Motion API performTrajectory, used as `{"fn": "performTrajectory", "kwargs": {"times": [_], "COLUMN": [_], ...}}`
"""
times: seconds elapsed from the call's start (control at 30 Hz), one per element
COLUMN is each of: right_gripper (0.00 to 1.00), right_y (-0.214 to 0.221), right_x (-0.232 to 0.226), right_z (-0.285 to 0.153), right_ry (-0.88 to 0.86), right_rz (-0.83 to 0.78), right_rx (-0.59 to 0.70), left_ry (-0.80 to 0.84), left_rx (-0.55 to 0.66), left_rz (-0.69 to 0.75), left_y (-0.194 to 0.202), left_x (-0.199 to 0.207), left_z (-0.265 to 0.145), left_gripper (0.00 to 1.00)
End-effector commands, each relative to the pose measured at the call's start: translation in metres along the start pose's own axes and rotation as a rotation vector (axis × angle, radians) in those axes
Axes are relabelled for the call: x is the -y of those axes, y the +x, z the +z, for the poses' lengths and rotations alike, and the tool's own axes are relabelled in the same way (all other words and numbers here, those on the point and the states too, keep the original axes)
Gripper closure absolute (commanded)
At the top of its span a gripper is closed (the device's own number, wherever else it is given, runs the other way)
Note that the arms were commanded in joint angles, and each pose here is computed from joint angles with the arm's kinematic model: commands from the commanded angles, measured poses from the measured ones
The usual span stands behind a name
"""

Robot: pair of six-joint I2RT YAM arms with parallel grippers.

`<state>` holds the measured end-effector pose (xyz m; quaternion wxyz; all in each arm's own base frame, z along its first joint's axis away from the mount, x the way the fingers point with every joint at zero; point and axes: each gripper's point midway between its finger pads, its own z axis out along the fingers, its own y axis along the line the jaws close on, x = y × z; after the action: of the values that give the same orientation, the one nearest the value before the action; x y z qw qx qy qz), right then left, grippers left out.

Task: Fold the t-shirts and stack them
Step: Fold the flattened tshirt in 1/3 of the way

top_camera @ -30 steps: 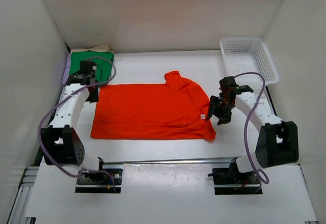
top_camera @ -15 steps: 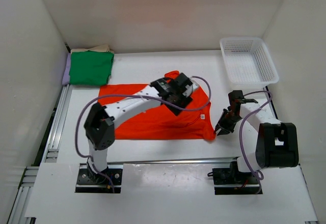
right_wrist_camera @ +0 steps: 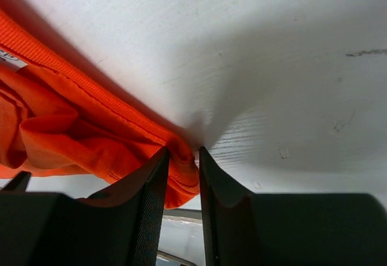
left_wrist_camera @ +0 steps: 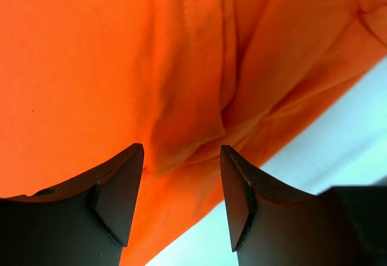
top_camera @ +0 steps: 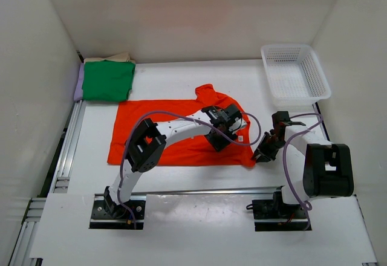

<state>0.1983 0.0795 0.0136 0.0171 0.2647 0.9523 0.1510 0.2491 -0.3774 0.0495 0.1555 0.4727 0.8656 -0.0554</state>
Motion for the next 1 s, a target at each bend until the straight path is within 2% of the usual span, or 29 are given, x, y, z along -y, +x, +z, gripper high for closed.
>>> {"fn": "performTrajectory", "kwargs": {"times": [0.0,0.1,0.13,0.23,0.27,0.37,0.5,0.53,0.6,0.63,0.77,0.97], "right_gripper": [0.68,0.70,0.71,0.84,0.91,1.00,1.00,1.00,1.00,1.00,1.00,1.00], "right_y": [0.000,0.001,0.002,0.005,0.005,0.006,0.006,0.006,0.005,0.005,0.005,0.007], "right_x": [0.002,0.003,0.001,0.002,0.002,0.005,0.007,0.007,0.009,0.009,0.008,0.012], "right_z": [0.004,0.006,0.005,0.009,0.009,0.009,0.007,0.007,0.008,0.008,0.006,0.006], "right_ry": [-0.012,-0.012,-0.022,-0.024,-0.024,-0.028,-0.032,-0.032,-0.025,-0.025,-0.029,-0.016], "right_rz": [0.018,0.018,0.018,0.021,0.021,0.041,0.048,0.048,0.039,0.039,0.036,0.039], "right_rx": [-0.001,-0.001,-0.008,-0.022,-0.022,-0.029,-0.020,-0.020,-0.015,-0.015,-0.007,-0.009], "left_ry": [0.066,0.066,0.051,0.028,0.028,0.018,0.049,0.059,0.078,0.082,0.108,0.121], "left_rx": [0.081,0.086,0.072,0.069,0.058,0.049,0.057,0.048,0.069,0.069,0.083,0.070], "left_rz": [-0.002,-0.003,-0.003,-0.004,-0.003,-0.003,-0.038,-0.038,-0.037,-0.029,-0.006,0.003], "left_y": [-0.026,-0.031,-0.029,-0.030,-0.027,-0.024,-0.027,-0.025,-0.029,-0.029,-0.031,-0.034], "left_x": [0.010,0.010,0.008,0.004,0.004,0.003,-0.008,-0.006,-0.003,0.001,0.015,0.021], "left_z": [-0.019,-0.016,-0.010,-0.007,-0.002,0.000,-0.006,-0.009,-0.021,-0.021,-0.028,-0.017], "left_gripper": [0.34,0.34,0.42,0.59,0.69,0.90,0.90,0.77,0.67,0.58,0.55,0.54]}}
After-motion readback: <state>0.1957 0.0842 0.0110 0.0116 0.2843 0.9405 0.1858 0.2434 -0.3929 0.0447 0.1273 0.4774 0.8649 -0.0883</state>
